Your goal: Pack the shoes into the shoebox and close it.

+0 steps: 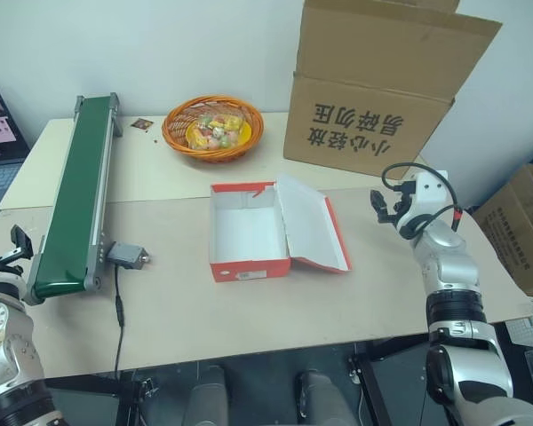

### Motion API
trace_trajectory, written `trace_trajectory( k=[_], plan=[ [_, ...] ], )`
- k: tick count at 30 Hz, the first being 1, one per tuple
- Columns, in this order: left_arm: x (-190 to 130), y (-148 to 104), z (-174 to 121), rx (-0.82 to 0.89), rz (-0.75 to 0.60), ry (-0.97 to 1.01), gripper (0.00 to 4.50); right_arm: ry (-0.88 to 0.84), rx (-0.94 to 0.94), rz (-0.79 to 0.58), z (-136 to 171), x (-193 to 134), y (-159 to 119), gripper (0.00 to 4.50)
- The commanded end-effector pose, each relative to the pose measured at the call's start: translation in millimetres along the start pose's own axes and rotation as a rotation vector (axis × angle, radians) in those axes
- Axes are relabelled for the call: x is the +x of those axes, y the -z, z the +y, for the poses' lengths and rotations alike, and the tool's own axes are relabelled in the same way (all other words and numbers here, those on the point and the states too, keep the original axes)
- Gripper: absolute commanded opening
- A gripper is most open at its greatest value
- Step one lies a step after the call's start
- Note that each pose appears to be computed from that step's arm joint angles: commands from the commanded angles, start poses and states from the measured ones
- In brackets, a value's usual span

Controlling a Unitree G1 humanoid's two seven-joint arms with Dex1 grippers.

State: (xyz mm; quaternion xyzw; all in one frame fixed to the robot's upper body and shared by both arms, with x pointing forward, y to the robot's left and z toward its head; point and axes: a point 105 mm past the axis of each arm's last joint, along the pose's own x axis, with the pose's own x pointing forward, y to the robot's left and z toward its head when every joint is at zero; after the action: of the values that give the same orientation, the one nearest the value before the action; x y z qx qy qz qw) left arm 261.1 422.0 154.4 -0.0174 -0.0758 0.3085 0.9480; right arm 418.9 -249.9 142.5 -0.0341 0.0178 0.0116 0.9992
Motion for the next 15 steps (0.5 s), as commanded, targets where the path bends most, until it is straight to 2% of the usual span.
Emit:
trace_trajectory(
  k=[1, 4, 7, 12, 15],
  plan=[
    [-2, -17, -7, 0.019, -0.068, 0.038, 4.50, 0.007, -0.025, -0.072, -3, 2, -22, 4.43],
    [-4, -14, -15, 0.019, -0.060, 0.075, 4.50, -0.003, -0.051, -0.075, 4, 6, -28, 4.43],
    [-5, -13, -17, 0.016, -0.057, 0.086, 4.50, -0.075, -0.045, -0.131, 28, 15, -53, 4.43],
    [-4, -10, -27, 0.004, -0.051, 0.114, 4.50, -0.392, 0.033, -0.287, 111, 19, -114, 4.43],
    [-4, -8, -38, -0.006, -0.047, 0.146, 4.50, -0.837, 0.047, -0.338, 199, -14, -143, 4.43]
  ],
)
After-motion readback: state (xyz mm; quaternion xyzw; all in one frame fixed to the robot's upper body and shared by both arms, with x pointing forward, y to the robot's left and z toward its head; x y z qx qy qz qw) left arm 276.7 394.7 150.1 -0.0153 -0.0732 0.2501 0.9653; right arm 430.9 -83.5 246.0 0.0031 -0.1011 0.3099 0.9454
